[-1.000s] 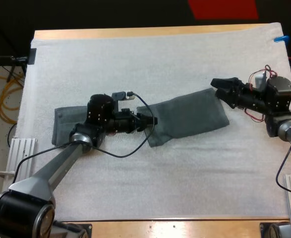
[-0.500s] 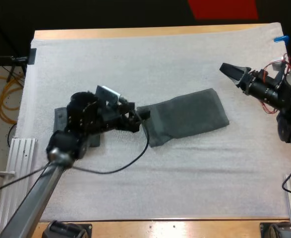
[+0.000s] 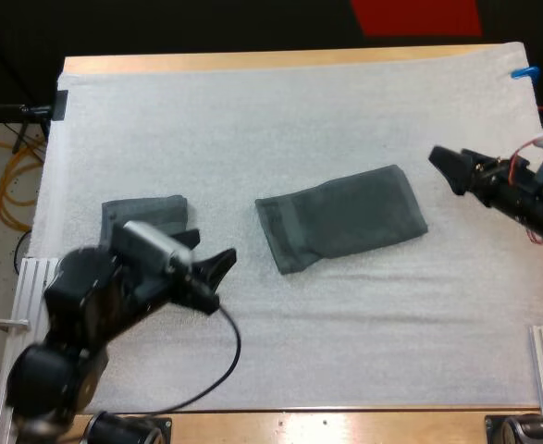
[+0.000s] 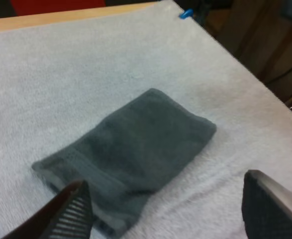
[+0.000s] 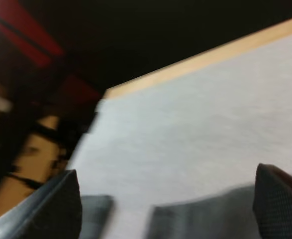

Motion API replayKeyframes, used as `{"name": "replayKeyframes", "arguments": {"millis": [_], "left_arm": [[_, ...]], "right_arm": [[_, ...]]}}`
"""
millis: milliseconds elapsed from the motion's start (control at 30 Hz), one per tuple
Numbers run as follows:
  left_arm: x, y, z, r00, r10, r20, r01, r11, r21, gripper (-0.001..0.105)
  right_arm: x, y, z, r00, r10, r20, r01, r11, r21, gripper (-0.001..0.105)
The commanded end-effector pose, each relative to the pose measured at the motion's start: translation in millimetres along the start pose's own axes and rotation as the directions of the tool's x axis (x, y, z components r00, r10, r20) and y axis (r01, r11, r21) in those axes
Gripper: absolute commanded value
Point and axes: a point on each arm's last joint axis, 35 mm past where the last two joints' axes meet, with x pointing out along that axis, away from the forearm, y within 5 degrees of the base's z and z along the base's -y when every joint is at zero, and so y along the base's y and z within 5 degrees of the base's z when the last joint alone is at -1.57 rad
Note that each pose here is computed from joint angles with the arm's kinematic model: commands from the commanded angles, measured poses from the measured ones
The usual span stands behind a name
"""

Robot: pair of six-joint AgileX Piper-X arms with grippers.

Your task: Pick towel from pile fold and stack

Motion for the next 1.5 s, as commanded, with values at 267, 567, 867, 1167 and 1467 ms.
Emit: {"name": "replayKeyframes", "arguments": {"millis": [267, 567, 867, 1167, 1467], "left_arm": [[-43.3, -11.5, -24.5, 0.999, 0.048, 0.0, -0.048, 0.997, -0.063, 0.063], [-43.4, -10.9, -24.8, 0.998, 0.065, 0.002, -0.064, 0.996, -0.065, 0.063], [-43.5, -10.7, -26.0, 0.998, 0.062, -0.01, -0.062, 0.996, -0.069, 0.063], [-43.4, -11.1, -26.1, 0.999, 0.05, -0.014, -0.05, 0.996, -0.069, 0.063], [-43.4, -12.5, -26.6, 1.0, 0.012, -0.028, -0.014, 0.995, -0.098, 0.063]], "right_arm": [[-39.1, 10.0, -15.5, 0.921, -0.369, -0.126, 0.347, 0.923, -0.168, 0.07], [-8.6, -12.8, -8.4, 0.881, -0.428, -0.2, 0.392, 0.899, -0.197, 0.07], [60.6, -57.4, -11.5, 0.852, -0.326, -0.409, 0.307, 0.945, -0.113, 0.07], [113.1, -94.6, -44.0, 0.817, -0.164, -0.552, 0.196, 0.981, -0.002, 0.07], [137.3, -113.8, -74.3, 0.803, -0.054, -0.594, 0.13, 0.988, 0.086, 0.07]]}}
